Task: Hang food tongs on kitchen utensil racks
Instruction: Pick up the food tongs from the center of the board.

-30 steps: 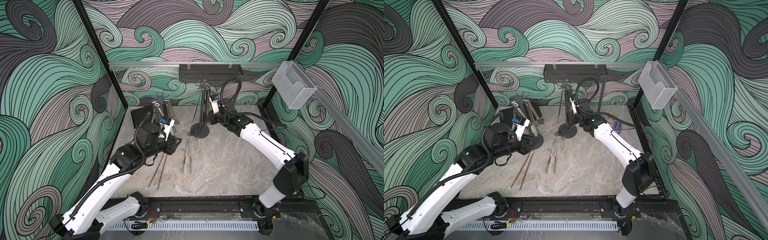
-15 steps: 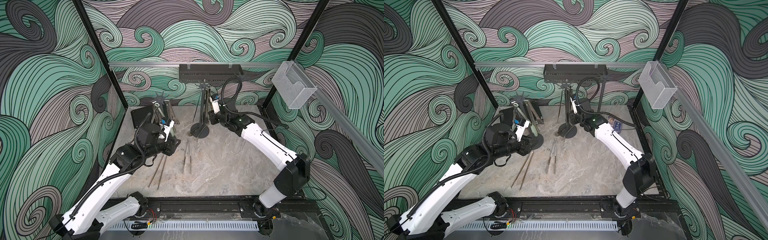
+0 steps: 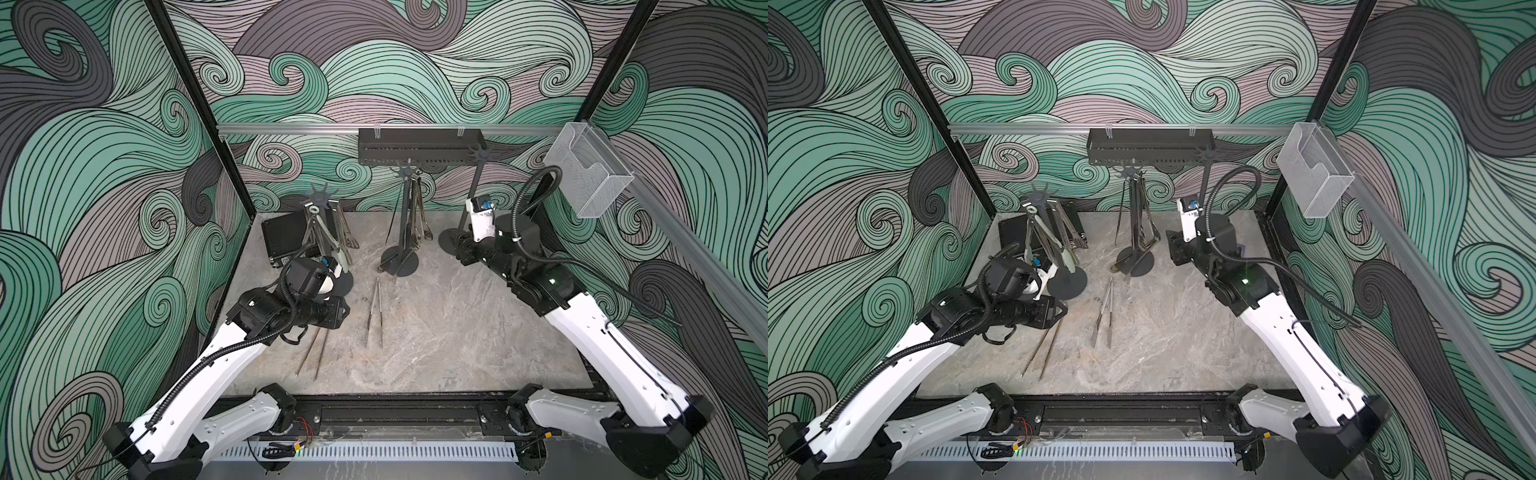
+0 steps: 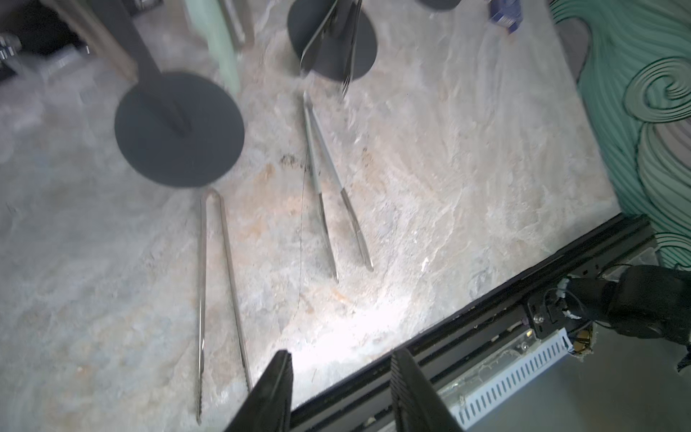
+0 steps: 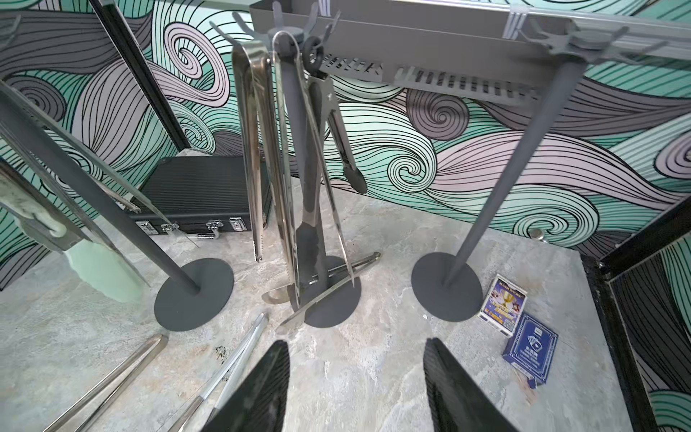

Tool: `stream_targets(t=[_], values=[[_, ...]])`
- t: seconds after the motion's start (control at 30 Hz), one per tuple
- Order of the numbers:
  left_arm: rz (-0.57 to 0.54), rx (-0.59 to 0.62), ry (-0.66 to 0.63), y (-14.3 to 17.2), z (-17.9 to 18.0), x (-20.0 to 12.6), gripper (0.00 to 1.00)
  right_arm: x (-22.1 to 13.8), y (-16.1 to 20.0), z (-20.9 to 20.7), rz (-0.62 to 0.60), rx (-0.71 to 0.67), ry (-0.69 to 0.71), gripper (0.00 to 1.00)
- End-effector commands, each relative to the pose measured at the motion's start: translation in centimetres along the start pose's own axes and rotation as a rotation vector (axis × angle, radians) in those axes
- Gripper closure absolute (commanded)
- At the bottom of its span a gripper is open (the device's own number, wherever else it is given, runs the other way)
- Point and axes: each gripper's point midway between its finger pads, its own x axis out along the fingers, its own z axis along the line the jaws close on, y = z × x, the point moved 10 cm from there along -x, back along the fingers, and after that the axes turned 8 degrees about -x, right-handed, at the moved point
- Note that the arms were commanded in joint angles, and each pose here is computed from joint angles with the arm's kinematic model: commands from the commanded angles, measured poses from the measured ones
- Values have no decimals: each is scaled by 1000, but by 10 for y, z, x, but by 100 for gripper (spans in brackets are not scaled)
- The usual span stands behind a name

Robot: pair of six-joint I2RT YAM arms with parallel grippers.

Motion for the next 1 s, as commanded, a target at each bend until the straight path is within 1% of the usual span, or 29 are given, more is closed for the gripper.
stream_targets(t=[0.0,0.17,0.23,0.33,0.47,0.57,0.63,0.67,0.83,0.97], values=[[125,-108,-132,18,18,26,56,-17,16,-7,22,39,6,39],[191,-221,-265,28,39,68,58,-40,34,-11,27,59,2,39],[193,-255,-275,24,41,76,57,-46,41,-13,27,68,6,38],[203,-311,-277,21,46,94,49,-51,49,-14,27,79,5,38],[273,-360,-328,21,55,120,43,-55,53,-15,26,87,0,38],[343,-378,-376,21,59,138,43,-57,54,-16,23,89,-1,38],[351,-389,-369,22,60,149,43,-57,55,-17,22,86,-2,37],[367,-393,-385,24,62,157,44,-57,55,-17,23,85,-1,38],[356,-391,-498,30,74,164,44,-58,57,-18,24,82,3,37],[352,-396,-517,34,78,168,44,-57,57,-19,26,82,3,37]])
